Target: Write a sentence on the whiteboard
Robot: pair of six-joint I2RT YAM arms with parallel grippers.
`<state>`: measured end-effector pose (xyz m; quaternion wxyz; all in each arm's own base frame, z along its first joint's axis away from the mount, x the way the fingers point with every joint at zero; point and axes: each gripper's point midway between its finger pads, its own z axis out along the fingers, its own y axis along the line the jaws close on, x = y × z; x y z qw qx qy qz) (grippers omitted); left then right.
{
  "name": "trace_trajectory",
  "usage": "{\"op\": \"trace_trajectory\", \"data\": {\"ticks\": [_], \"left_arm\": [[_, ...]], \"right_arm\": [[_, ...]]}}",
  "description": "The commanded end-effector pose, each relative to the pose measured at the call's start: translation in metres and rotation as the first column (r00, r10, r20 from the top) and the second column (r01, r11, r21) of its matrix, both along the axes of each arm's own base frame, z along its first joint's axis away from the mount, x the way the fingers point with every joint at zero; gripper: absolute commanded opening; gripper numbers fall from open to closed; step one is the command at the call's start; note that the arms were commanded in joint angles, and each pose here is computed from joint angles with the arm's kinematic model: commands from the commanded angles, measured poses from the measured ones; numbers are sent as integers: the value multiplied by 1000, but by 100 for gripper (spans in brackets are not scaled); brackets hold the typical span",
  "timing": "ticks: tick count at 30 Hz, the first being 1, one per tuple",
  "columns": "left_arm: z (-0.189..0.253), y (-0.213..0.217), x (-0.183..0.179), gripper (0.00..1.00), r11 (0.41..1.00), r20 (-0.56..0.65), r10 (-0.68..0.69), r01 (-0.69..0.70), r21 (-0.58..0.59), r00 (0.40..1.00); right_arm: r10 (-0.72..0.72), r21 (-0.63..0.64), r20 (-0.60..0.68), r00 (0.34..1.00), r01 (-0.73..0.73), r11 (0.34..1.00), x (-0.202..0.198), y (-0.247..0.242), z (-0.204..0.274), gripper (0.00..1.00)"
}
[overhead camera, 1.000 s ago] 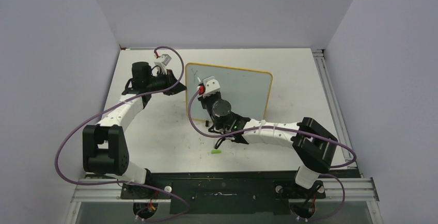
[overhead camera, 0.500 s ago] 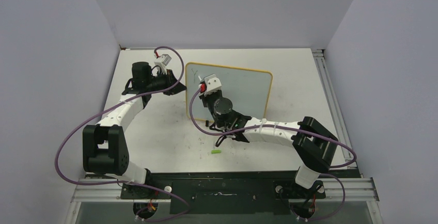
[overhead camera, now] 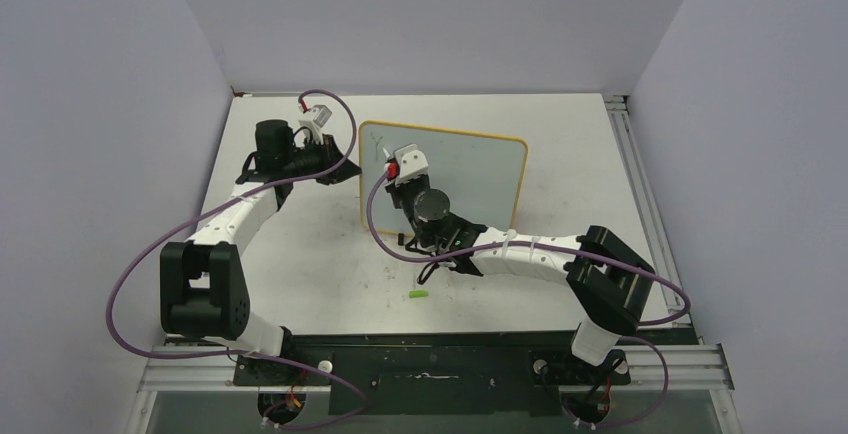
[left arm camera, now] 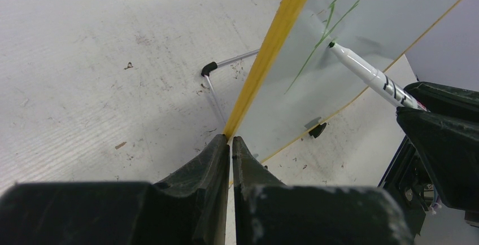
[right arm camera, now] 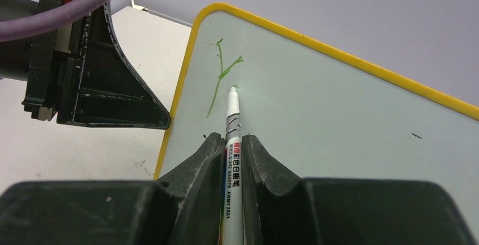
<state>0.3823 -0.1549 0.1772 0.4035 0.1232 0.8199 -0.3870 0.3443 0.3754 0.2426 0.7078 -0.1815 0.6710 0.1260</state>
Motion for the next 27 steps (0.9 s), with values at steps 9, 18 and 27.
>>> {"op": "trace_trajectory", "data": {"ticks": [9, 18, 27], "left_arm": [[20, -12, -1, 5, 998, 43, -60, 61, -23, 997], [20, -13, -1, 5, 998, 41, -59, 60, -24, 997], [19, -12, -1, 5, 998, 42, -59, 60, -23, 997]], "right_arm": [[-22, 9, -9, 1000, 22, 1000, -3, -13, 2, 5], [-56, 23, 2, 998, 56, 998, -2, -21, 8, 5], [-77, 41, 31, 997, 75, 996, 2, -24, 23, 5]]}}
